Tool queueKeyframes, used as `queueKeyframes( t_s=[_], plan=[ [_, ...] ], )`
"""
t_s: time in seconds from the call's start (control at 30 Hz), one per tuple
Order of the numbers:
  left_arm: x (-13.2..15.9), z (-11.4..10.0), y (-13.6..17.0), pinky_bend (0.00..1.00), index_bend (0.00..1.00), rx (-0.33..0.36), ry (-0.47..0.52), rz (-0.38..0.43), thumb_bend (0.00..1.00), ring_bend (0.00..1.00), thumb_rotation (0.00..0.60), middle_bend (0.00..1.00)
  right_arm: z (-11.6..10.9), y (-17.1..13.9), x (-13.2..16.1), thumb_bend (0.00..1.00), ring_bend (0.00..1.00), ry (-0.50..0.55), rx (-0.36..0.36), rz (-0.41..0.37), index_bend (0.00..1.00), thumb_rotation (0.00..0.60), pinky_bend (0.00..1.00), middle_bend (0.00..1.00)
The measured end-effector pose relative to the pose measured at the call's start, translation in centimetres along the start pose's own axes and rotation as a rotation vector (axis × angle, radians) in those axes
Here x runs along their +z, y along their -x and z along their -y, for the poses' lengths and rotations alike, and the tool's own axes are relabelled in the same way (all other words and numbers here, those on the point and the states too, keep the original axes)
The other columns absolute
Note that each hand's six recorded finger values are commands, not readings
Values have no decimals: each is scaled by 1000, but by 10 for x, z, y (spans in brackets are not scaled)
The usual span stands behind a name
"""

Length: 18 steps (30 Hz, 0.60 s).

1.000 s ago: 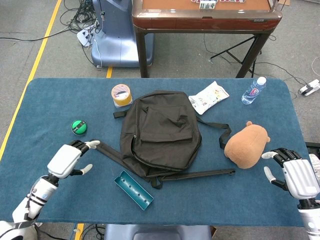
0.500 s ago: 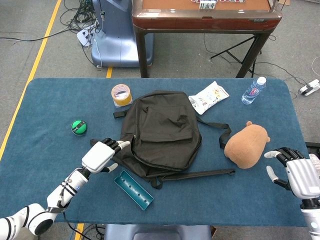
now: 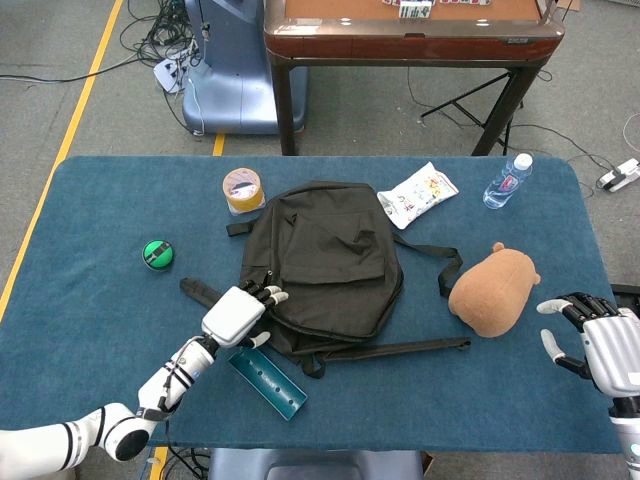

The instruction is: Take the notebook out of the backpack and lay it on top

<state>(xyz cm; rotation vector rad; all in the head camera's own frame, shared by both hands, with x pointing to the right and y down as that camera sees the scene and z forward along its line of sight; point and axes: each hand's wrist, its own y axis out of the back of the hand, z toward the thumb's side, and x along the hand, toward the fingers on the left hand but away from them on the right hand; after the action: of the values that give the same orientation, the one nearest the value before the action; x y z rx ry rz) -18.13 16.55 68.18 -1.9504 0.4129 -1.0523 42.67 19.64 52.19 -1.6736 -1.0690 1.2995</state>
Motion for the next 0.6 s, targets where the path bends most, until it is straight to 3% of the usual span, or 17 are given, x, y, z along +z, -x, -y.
queueKeyframes(
  t_s=[0.37, 0.6],
  plan=[
    [24, 4, -25, 228, 370, 18, 19, -6, 326, 250, 519, 224, -3, -2, -11, 365, 295, 5, -4, 19, 403, 600, 332, 410],
    [29, -1, -34, 227, 435, 41, 74, -27, 453, 270, 504, 317, -5, -2, -15, 364, 295, 7, -4, 24, 403, 600, 332, 409]
  ],
)
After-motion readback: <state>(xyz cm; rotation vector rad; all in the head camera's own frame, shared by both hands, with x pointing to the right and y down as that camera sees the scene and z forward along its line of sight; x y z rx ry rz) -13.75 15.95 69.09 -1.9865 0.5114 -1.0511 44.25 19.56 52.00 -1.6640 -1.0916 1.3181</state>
